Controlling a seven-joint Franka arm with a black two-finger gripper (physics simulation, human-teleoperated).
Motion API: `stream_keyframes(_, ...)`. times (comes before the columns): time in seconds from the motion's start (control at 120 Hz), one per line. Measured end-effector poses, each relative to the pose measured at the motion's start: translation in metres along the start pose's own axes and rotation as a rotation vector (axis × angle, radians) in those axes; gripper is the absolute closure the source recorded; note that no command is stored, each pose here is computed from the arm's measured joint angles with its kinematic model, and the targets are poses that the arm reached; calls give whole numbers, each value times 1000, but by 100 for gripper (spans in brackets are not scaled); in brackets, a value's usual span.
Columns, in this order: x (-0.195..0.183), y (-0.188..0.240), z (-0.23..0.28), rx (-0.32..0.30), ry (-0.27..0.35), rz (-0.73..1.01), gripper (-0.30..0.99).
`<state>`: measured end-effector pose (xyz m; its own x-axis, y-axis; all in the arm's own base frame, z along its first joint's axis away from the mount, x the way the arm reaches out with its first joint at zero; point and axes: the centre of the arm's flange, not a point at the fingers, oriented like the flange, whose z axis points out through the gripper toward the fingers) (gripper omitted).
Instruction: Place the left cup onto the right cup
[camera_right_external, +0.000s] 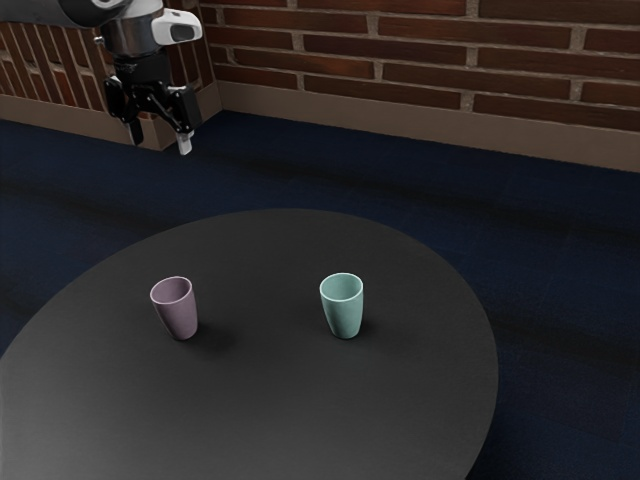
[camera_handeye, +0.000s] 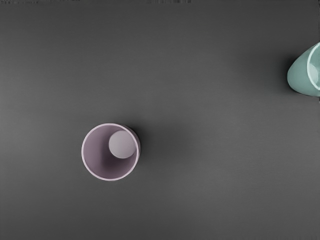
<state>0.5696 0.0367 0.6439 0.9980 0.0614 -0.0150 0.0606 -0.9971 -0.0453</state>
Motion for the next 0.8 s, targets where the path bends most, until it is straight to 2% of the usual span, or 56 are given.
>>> stream_keyframes(0.433, -1, -7, 2, 8, -6, 7, 0)
stream_keyframes(0.8, 6, -49, 28, 20, -49, -37, 0)
